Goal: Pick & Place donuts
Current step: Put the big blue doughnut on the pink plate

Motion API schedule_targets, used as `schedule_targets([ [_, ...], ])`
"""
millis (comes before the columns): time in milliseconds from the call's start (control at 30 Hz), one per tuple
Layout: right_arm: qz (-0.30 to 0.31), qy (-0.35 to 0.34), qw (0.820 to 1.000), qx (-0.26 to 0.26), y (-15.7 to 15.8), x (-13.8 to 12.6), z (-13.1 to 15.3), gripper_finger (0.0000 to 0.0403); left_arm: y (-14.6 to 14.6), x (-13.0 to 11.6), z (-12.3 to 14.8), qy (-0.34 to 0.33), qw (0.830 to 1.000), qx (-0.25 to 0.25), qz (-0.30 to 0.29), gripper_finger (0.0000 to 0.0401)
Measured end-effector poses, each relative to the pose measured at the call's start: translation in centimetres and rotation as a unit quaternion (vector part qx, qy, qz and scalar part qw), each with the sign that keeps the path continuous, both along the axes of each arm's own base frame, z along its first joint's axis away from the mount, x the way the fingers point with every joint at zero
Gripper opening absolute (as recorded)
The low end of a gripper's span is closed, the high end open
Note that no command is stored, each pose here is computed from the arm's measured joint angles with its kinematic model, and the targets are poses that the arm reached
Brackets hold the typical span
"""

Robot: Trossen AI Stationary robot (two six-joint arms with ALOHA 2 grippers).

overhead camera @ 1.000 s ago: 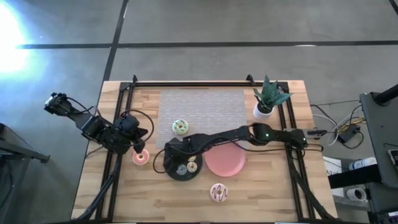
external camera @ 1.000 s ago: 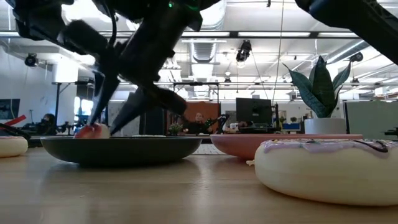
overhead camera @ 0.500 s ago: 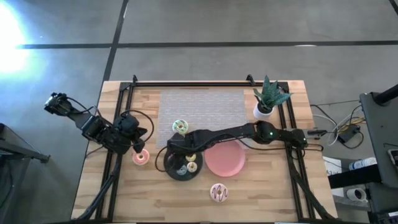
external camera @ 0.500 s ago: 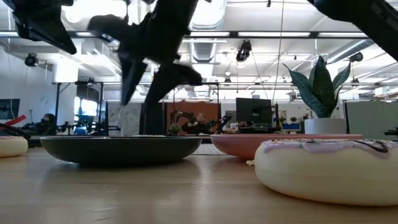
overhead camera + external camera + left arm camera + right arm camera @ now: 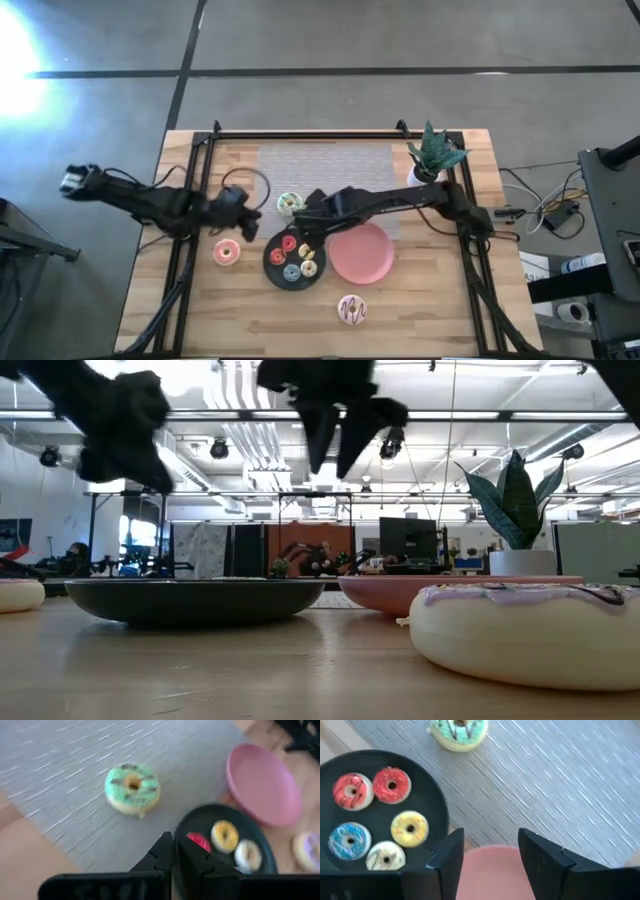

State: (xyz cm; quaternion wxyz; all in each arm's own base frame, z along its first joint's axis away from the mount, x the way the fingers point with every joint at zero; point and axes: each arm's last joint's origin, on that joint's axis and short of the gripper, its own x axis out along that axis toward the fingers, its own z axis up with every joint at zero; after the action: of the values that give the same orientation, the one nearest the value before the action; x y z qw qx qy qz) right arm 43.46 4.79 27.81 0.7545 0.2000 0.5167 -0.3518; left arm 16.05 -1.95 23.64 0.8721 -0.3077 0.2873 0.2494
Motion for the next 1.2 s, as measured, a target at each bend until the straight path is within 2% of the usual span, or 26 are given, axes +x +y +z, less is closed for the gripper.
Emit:
schedule_targets([
  [133, -0.033, 0.006, 0.999, 0.003, 0.1, -1.9, 0.0, 0.0178, 3.2, 1.1, -1.1, 0.012, 0.999, -0.016, 0.028, 0.0012],
  [233, -0.061, 0.000, 0.998, 0.004, 0.6, -3.7, 0.3, 0.0178, 5.4, 1.3, -1.7, 0.037, 0.998, -0.022, 0.046, 0.0049],
  [400, -0.105, -0.036, 0.994, 0.007, 1.6, -6.5, 0.4, 0.0178, 8.3, 2.1, -2.9, 0.058, 0.996, -0.058, 0.041, 0.0128],
  [533, -0.134, -0.067, 0.989, 0.013, 1.9, -8.3, 0.2, 0.0178, 9.7, 3.8, -3.6, 0.051, 0.996, -0.073, 0.027, 0.0158],
  [867, -0.136, -0.062, 0.989, 0.015, 2.0, -9.3, -1.0, 0.0178, 11.6, 8.2, -6.4, 0.137, 0.987, -0.081, 0.001, 0.0162],
  [1100, -0.121, -0.052, 0.991, 0.011, 2.0, -9.4, -1.2, 0.0178, 12.3, 10.0, -7.7, 0.159, 0.982, -0.096, -0.020, 0.0160],
  [1200, -0.117, -0.046, 0.992, 0.010, 2.0, -9.4, -1.5, 0.0178, 12.3, 10.3, -8.4, 0.170, 0.979, -0.107, -0.031, 0.0148],
])
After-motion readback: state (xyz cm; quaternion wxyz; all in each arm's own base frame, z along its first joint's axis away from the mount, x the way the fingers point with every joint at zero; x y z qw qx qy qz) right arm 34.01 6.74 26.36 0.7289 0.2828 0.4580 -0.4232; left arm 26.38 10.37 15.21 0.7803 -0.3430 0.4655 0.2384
